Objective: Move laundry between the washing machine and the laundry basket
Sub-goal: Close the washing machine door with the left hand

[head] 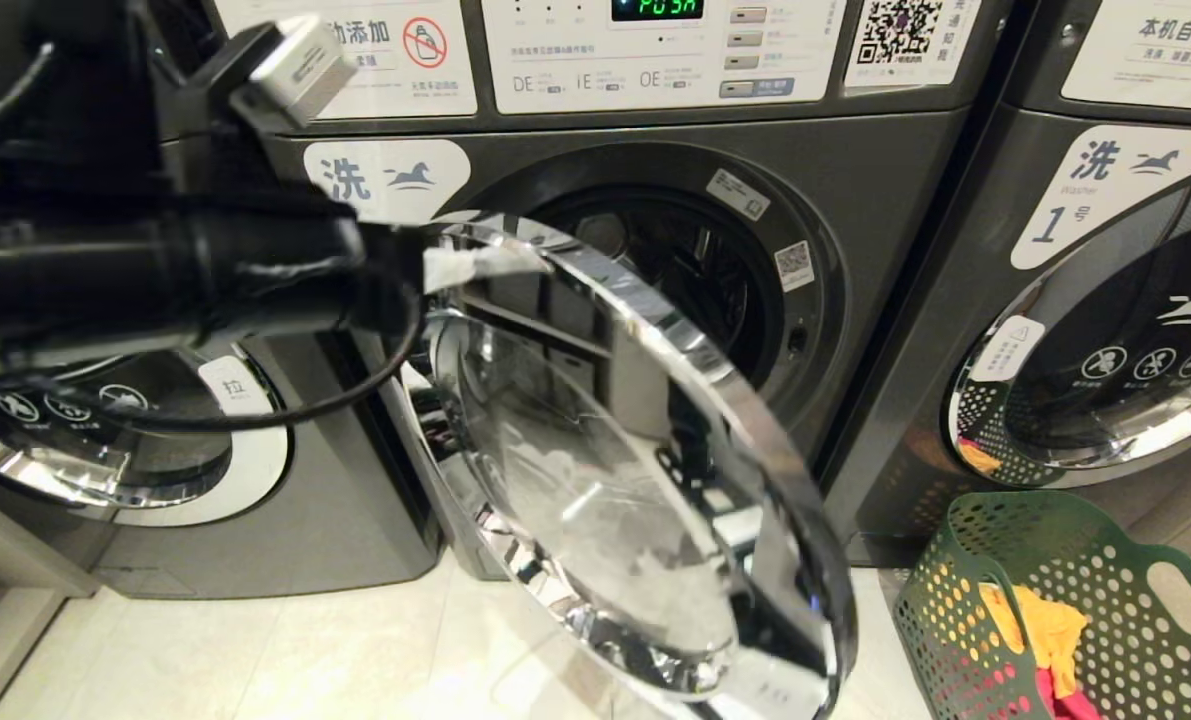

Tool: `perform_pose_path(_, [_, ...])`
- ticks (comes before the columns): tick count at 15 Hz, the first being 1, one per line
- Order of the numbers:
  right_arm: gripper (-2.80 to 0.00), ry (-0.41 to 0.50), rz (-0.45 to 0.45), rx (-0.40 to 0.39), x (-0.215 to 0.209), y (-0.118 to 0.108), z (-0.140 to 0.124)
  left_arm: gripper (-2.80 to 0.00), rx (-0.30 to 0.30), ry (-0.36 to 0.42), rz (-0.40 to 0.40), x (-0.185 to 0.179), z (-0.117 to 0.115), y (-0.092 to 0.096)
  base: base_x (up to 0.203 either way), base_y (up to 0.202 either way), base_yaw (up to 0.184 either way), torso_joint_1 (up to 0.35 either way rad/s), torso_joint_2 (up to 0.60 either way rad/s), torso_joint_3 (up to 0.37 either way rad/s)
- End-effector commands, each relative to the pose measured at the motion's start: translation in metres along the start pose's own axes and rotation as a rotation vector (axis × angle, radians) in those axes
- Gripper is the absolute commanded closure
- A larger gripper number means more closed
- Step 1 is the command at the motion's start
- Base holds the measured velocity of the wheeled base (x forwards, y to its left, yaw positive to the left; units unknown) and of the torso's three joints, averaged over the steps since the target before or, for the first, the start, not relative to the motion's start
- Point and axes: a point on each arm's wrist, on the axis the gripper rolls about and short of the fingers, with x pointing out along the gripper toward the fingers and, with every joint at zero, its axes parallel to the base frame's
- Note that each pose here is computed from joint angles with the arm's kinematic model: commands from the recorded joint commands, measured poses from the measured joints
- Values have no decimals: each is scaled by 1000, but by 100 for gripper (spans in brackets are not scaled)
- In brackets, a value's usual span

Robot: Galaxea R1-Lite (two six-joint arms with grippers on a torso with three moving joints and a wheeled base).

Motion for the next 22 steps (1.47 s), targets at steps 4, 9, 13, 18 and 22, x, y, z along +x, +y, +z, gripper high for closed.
perform_pose_path(4, [0,2,7,-40,0,0,0,0,2,-176,148,0,12,-10,0,0,0,0,0,0])
perform_pose_path(9, [0,-75,119,-201,-7,3,40,0,39,-130,251,-141,7,5,0,0,0,0,0,0])
perform_pose_path(13, [0,118,180,-189,34,5,97,0,71,10,271,-283,-60,18,0,0,0,0,0,0])
perform_pose_path(18, [0,454,327,-140,146,10,98,0,78,245,480,-358,-139,7,0,0,0,0,0,0])
perform_pose_path(22, [0,464,363,-134,238,14,64,0,-20,257,523,-356,-149,-29,0,0,0,0,0,0])
